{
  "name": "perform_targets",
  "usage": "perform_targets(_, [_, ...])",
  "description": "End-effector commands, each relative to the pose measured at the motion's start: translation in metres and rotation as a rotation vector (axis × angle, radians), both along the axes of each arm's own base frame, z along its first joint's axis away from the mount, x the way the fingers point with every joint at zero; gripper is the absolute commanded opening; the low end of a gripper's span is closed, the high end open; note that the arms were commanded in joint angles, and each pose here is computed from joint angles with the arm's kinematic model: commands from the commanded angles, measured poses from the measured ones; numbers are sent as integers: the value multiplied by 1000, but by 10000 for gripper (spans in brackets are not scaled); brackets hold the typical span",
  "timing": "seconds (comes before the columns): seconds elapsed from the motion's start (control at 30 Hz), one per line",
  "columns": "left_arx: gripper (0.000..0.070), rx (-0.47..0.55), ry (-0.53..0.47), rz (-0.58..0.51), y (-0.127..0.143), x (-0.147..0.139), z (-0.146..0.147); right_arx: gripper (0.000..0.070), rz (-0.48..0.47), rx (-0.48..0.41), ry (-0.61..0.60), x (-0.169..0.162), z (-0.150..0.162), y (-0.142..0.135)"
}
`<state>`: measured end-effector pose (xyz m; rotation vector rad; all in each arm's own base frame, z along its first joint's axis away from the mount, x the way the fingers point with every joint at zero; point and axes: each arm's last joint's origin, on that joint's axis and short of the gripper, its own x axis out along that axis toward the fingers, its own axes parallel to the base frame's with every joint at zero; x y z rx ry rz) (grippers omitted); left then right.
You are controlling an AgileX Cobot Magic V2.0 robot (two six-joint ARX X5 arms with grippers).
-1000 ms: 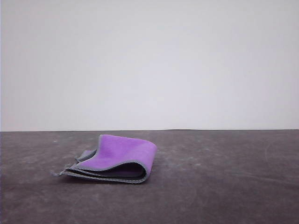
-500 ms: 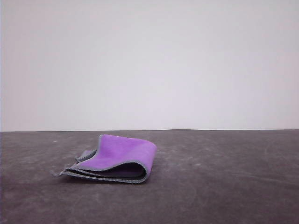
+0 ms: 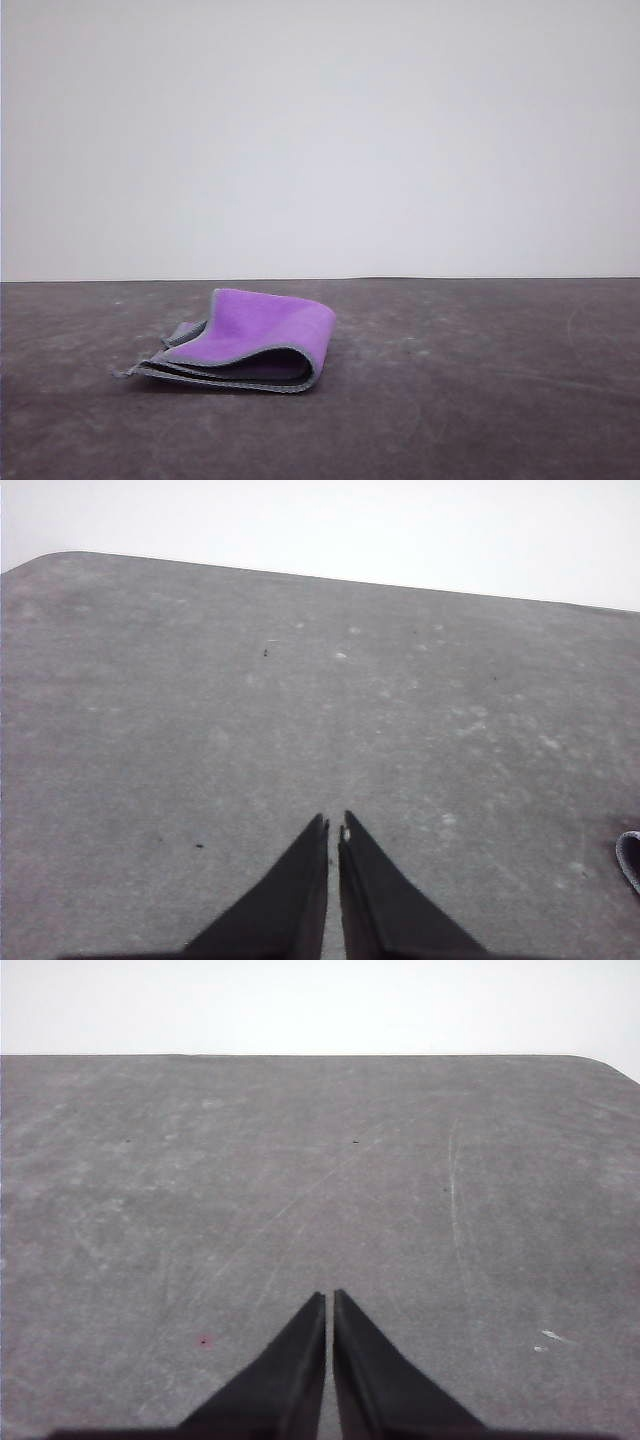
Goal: Fold clothes
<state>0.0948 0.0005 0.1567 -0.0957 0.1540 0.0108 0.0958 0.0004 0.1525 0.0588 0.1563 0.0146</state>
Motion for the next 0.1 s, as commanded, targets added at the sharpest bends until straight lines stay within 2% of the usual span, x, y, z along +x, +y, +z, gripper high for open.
perform_targets(0.0, [3, -4, 25, 1, 0, 1, -7, 10, -5, 10, -11, 0, 0, 0])
perform_targets(0.07, [3, -4, 25, 1, 0, 1, -7, 10, -5, 10, -11, 0, 0, 0])
